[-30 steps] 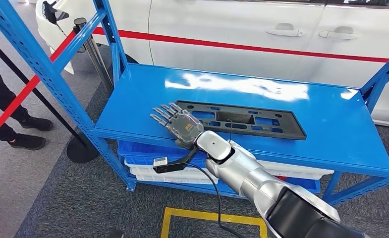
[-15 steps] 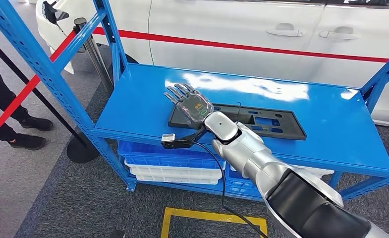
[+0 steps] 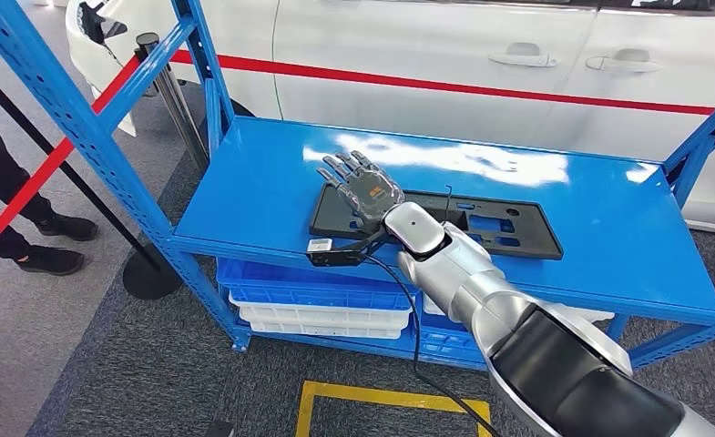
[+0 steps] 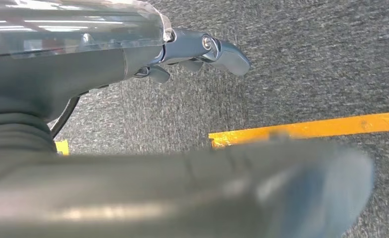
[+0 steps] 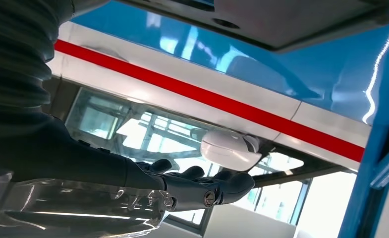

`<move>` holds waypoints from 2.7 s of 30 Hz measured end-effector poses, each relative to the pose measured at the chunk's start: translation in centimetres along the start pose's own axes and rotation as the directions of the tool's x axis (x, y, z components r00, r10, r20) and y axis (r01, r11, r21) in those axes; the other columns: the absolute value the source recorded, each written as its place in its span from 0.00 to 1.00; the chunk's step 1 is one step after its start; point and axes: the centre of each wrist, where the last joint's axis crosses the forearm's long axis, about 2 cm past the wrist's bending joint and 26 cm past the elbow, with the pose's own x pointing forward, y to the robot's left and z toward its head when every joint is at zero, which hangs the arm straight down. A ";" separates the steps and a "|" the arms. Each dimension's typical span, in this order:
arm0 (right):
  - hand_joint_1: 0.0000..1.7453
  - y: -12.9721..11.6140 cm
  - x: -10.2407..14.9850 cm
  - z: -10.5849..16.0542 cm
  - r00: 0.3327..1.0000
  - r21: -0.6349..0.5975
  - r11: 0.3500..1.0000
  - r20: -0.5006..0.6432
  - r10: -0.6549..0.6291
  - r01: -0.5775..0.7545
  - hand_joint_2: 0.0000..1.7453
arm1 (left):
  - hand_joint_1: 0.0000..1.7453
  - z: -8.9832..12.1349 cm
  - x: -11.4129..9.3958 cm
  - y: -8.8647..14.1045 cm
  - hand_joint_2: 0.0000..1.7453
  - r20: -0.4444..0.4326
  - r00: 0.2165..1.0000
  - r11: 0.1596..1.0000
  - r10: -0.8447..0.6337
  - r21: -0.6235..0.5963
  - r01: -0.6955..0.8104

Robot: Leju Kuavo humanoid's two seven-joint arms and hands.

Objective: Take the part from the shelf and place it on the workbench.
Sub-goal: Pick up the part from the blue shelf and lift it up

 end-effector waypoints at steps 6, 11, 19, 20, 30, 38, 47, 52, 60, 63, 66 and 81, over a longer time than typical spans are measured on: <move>0.00 1.1 -0.3 0.9 0.998 0.009 1.000 -0.055 -0.006 0.007 1.00 | 0.00 -0.1 0.2 0.0 0.00 0.005 1.000 1.000 -0.006 -0.007 0.006; 0.00 1.3 -1.0 1.2 0.995 0.006 1.000 -0.095 -0.001 0.002 1.00 | 0.00 0.0 0.0 0.0 0.00 0.000 1.000 1.000 -0.004 0.003 0.004; 0.00 0.7 -2.6 1.3 0.992 -0.016 1.000 -0.123 0.018 -0.020 1.00 | 0.00 0.1 -0.4 -0.1 0.00 -0.008 1.000 1.000 -0.003 0.004 0.003; 0.00 0.6 -2.7 1.3 0.992 -0.016 1.000 -0.122 0.019 -0.021 1.00 | 0.00 0.1 -0.4 -0.1 0.00 -0.008 1.000 1.000 -0.003 0.004 0.003; 0.00 0.1 -4.0 1.4 0.992 -0.010 0.999 -0.120 0.044 -0.046 1.00 | 0.00 0.1 -0.4 -0.1 0.00 0.000 1.000 1.000 -0.005 0.000 0.005; 0.00 -1.0 -6.2 1.4 0.994 0.022 1.000 -0.106 -0.001 0.003 1.00 | 0.00 0.1 -0.5 -0.1 1.00 0.000 1.000 1.000 0.000 0.000 0.000; 0.00 -0.6 -7.7 3.5 0.988 0.012 0.990 -0.056 -0.141 0.142 1.00 | 0.00 0.2 -1.1 0.1 1.00 -0.007 1.000 1.000 0.019 0.009 -0.019; 0.00 -0.4 -8.4 5.1 0.988 0.009 0.989 -0.052 -0.147 0.148 1.00 | 0.00 0.2 -1.5 0.2 1.00 -0.011 1.000 1.000 0.026 0.016 -0.026; 0.00 -0.3 -8.7 9.4 0.988 -0.011 0.991 -0.067 -0.136 0.135 1.00 | 0.00 0.3 -1.8 0.4 1.00 -0.006 1.000 0.999 0.021 0.024 -0.021; 0.00 0.2 -8.2 11.0 0.992 -0.005 0.994 -0.058 -0.110 0.110 1.00 | 0.00 0.3 -2.0 0.6 1.00 -0.007 1.000 0.999 0.018 0.027 -0.018; 0.00 0.4 -7.8 12.0 0.995 0.002 0.996 -0.045 -0.089 0.089 1.00 | 0.00 0.3 -2.3 0.7 1.00 -0.009 1.000 0.999 0.020 0.031 -0.020; 0.00 -0.5 -8.1 14.7 0.998 0.016 0.998 -0.002 -0.064 0.064 1.00 | 0.00 0.4 -3.0 0.9 1.00 -0.018 0.999 0.998 0.037 0.044 -0.036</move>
